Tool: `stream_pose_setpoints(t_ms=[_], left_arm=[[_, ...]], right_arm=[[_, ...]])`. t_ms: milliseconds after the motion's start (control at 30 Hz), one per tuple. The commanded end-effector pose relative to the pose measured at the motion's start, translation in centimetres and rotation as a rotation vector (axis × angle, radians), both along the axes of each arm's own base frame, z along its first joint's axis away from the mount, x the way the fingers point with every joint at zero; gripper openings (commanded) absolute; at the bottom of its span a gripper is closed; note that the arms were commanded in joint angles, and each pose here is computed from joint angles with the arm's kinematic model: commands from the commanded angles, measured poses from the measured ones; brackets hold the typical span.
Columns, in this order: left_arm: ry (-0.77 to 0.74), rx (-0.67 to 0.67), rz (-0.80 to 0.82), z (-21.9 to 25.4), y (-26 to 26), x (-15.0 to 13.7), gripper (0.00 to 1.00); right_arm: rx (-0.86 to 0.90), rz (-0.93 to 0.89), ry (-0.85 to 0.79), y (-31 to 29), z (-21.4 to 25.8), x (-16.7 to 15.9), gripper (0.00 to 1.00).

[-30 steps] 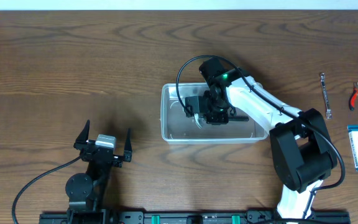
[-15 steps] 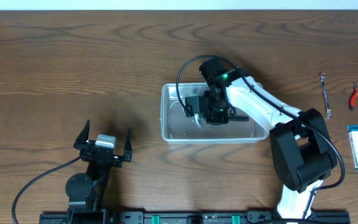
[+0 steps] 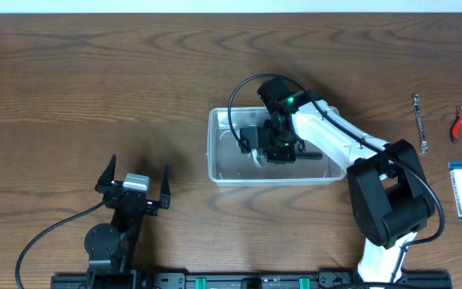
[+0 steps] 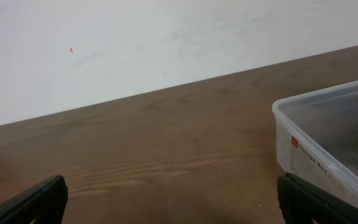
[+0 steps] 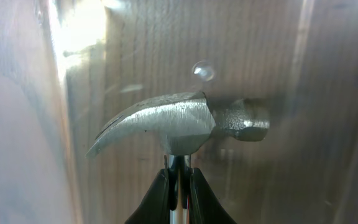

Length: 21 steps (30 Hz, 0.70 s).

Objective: Pack container
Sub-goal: 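Lower the claw hammer into the container with the right gripper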

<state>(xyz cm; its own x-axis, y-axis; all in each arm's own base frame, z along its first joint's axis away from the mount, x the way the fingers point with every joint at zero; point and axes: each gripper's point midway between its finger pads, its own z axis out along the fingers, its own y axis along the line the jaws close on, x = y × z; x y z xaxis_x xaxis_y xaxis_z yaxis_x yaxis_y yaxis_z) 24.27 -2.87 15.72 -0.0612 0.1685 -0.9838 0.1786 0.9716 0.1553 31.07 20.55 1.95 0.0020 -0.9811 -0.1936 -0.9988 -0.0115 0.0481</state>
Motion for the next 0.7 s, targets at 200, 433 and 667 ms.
stream_pose_setpoints(t_ms=[200, 433, 667], left_arm=[[0.046, -0.005, 0.001, -1.6, 0.0, 0.0, 0.98], [0.046, -0.005, 0.001, -1.6, 0.0, 0.0, 0.98], [0.046, -0.005, 0.001, -1.6, 0.0, 0.0, 0.98]], right_arm=[[0.023, -0.016, 0.015, 0.0, -0.3, -0.1, 0.07], [0.03, -0.016, 0.003, 0.2, -0.3, 0.2, 0.22], [0.041, -0.029, -0.016, 0.5, -0.1, 0.7, 0.52]])
